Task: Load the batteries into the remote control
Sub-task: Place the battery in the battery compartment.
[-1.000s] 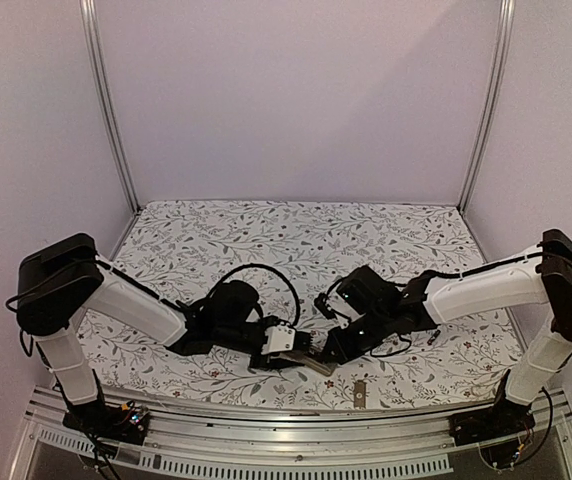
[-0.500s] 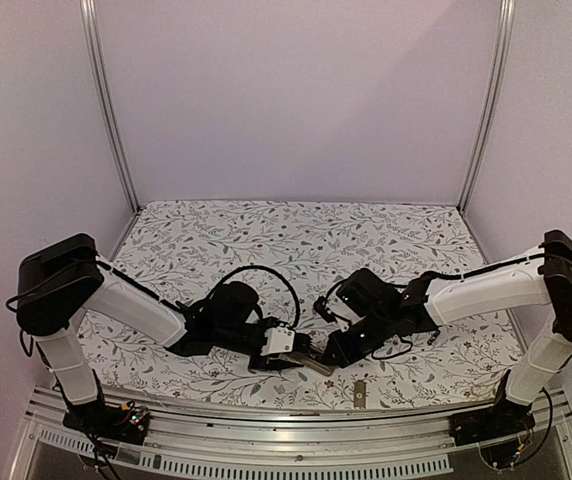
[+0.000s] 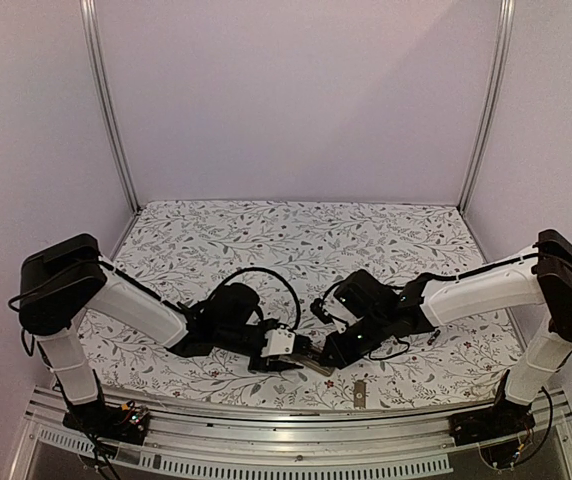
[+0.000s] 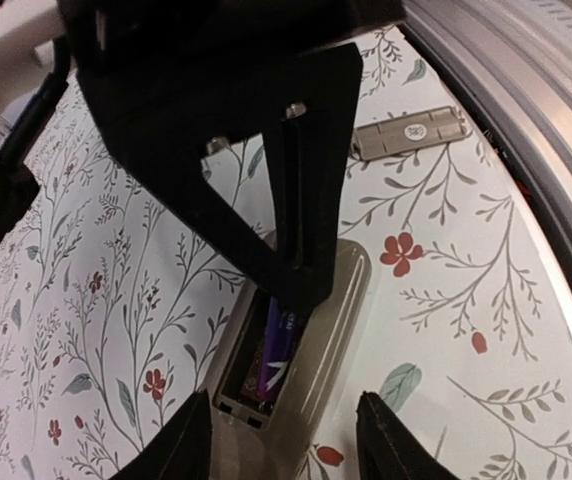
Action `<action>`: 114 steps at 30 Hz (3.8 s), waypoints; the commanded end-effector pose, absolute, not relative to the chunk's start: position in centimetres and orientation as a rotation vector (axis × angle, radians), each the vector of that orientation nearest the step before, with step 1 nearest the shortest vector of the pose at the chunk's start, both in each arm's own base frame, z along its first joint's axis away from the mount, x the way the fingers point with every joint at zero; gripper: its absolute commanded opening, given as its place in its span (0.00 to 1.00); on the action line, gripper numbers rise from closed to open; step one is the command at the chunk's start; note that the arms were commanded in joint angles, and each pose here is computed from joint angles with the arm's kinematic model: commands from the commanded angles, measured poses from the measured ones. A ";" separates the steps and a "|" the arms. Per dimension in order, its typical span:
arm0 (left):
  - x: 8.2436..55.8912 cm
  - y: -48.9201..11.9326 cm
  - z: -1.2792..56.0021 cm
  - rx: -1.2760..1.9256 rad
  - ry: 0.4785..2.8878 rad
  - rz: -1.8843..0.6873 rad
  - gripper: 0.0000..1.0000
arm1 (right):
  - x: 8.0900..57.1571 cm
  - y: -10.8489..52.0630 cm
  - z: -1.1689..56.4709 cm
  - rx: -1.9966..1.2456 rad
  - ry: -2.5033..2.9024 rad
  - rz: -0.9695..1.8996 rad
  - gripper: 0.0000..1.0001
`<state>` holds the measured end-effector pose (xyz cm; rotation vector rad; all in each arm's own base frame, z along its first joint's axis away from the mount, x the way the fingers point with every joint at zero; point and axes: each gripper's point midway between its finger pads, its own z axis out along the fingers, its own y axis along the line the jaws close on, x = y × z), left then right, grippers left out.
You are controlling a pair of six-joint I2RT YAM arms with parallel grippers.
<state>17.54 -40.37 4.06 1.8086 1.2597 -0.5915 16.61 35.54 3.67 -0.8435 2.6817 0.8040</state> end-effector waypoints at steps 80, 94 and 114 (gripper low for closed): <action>18.9 -41.5 6.5 1.777 1.432 -0.682 0.34 | 17.9 33.7 3.8 -0.887 2.599 0.671 0.00; 19.0 -40.4 5.8 1.785 1.449 -0.691 0.31 | 16.9 35.4 3.6 -1.001 2.567 0.788 0.00; 17.1 -41.3 4.4 1.865 1.367 -0.730 0.29 | 17.7 36.4 2.9 -0.937 2.600 0.791 0.00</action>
